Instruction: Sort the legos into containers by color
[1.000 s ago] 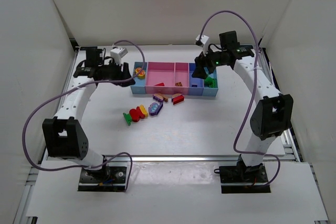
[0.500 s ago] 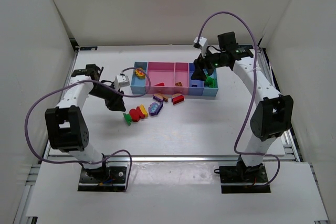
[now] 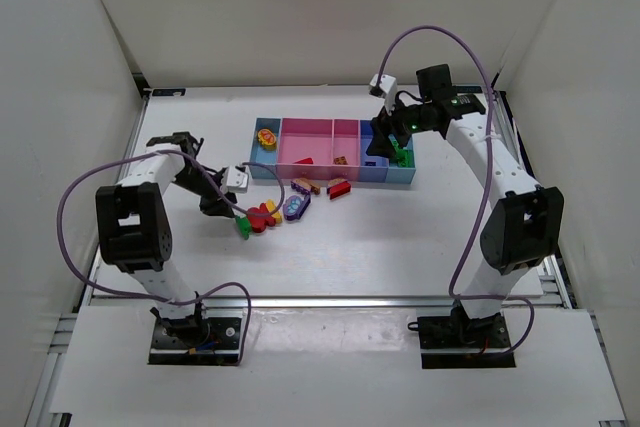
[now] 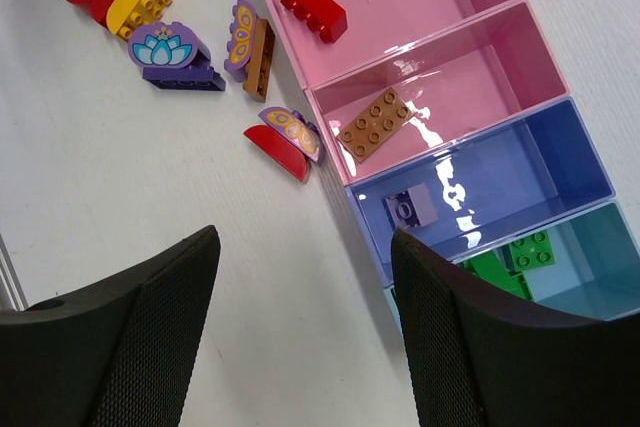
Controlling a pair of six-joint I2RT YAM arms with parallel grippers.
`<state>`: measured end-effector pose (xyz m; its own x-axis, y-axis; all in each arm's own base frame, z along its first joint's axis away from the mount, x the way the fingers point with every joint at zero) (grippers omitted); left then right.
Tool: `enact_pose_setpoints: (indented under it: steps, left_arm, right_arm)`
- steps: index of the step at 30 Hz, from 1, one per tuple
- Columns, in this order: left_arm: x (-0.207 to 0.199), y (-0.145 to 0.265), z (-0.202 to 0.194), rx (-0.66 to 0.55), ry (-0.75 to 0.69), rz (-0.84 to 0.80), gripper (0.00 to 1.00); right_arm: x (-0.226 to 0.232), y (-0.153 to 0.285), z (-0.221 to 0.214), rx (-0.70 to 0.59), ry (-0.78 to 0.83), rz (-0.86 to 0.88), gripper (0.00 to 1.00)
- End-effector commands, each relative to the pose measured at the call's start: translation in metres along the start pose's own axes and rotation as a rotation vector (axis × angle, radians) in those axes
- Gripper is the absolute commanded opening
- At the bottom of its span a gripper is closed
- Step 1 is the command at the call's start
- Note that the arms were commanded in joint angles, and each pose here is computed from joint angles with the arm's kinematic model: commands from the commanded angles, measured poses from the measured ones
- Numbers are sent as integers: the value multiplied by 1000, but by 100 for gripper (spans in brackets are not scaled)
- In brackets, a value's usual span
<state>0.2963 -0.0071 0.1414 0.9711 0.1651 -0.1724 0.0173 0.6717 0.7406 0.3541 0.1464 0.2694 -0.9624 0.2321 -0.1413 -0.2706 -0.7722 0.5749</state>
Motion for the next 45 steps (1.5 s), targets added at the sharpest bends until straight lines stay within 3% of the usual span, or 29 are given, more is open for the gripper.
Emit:
enact_pose_setpoints:
  steps: [1, 6, 19, 45]
  left_arm:
    - [12, 5, 8, -1, -200, 16, 53]
    - [2, -3, 1, 23, -279, -41, 54]
    - [-16, -20, 1, 23, -307, -120, 55]
    - [21, -24, -1, 73, -293, -121, 56]
  right_arm:
    - [7, 13, 10, -9, 35, -19, 73]
    - [7, 15, 9, -2, 33, -30, 73]
    - [5, 14, 7, 5, 19, -38, 72]
    - [-3, 8, 4, 16, -5, -43, 73]
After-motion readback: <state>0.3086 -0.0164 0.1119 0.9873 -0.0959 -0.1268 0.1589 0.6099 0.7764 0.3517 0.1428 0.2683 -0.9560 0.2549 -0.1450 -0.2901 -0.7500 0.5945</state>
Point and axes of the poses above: each gripper's point midway between its finger pads, its own y axis back along the fingers, its own x axis along the line the jaws close on, z = x × y, the point moved 9 cm from there along y, back along the fingers, and after that the axes turned 15 degrees about y, right-handed, at the moved point
